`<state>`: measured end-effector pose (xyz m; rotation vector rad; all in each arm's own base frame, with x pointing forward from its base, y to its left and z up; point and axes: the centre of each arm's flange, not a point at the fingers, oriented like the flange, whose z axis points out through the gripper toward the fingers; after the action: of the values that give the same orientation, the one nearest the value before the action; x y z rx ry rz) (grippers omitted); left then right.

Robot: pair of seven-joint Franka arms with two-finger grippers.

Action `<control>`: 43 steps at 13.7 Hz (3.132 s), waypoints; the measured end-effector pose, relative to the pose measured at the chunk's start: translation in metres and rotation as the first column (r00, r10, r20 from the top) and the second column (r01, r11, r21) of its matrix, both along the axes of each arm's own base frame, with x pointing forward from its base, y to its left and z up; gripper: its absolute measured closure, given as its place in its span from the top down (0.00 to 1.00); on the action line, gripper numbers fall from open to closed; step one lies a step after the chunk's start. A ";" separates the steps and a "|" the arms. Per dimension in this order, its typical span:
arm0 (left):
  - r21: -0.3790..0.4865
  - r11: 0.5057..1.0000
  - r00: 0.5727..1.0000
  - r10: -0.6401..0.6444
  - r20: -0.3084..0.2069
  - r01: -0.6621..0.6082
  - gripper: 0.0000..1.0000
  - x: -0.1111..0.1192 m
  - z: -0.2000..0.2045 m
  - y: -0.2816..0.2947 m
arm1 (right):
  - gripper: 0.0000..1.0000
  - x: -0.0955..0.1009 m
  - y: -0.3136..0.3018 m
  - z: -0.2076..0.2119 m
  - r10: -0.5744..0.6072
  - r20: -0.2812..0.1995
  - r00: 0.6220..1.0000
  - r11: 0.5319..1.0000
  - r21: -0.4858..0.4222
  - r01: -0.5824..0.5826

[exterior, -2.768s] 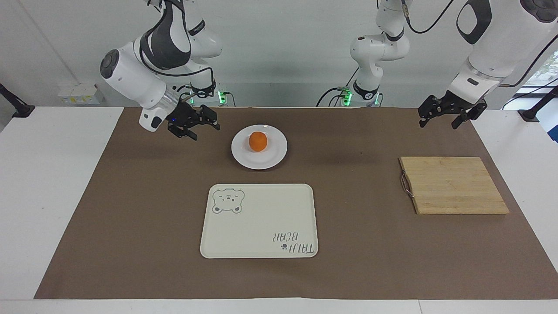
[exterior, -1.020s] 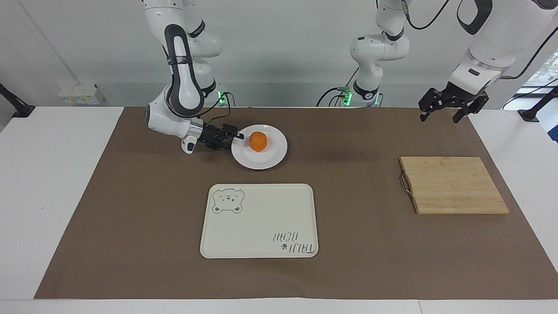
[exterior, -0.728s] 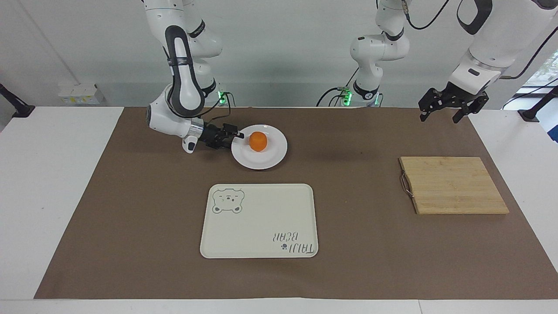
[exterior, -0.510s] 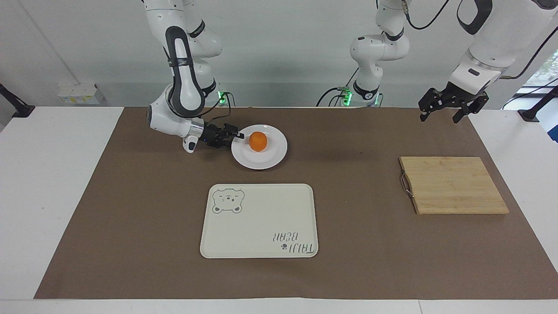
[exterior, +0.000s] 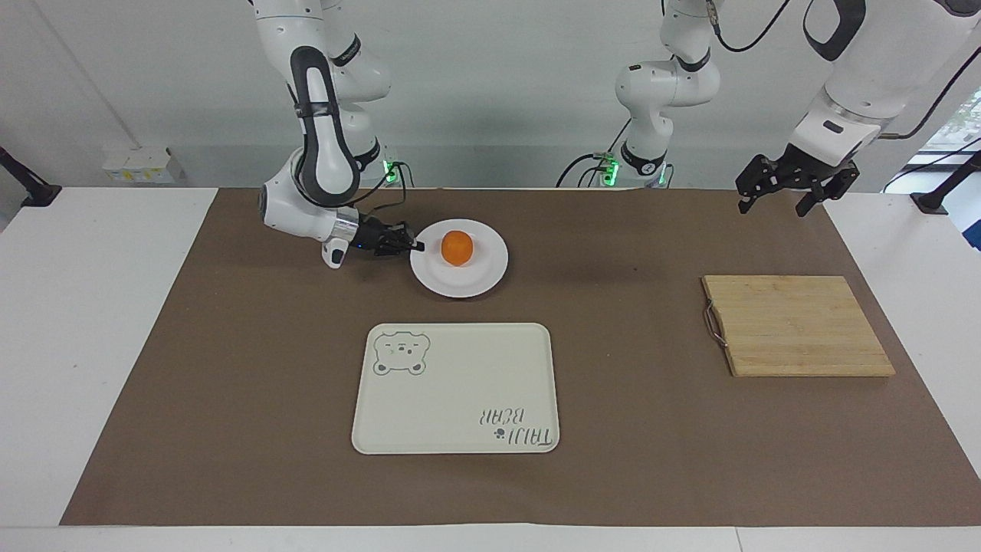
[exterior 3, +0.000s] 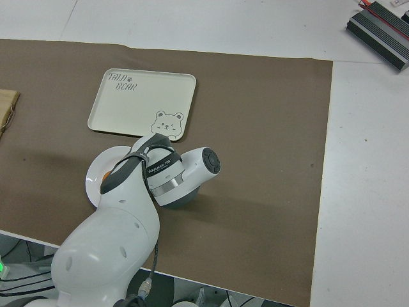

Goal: Place orange and plate with both arms
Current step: 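Reach the right gripper to the white plate rim and grip it, then slide the plate with the right gripper onto the bear tray, then open the right gripper and release the plate on the tray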

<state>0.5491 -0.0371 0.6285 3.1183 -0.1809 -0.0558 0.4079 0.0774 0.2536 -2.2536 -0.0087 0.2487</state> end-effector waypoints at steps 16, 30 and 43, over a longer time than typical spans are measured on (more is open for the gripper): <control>0.000 1.000 1.000 0.000 0.000 0.000 1.00 0.000 0.000 0.000 | 0.04 0.059 0.013 0.035 -0.127 0.009 0.992 0.983 0.137 0.124; 0.000 1.000 1.000 0.000 0.000 0.000 1.00 0.000 0.000 0.000 | 0.04 0.230 0.019 0.070 -0.346 -0.020 0.938 0.933 0.094 0.346; 0.000 1.000 1.000 0.000 0.000 0.000 1.00 0.000 0.000 0.000 | 0.04 0.225 0.022 0.023 -0.271 -0.051 0.961 0.963 -0.014 0.271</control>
<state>0.5491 -0.0372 0.6285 3.1183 -0.1810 -0.0558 0.6327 0.0990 0.2763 -2.2230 0.3272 0.1605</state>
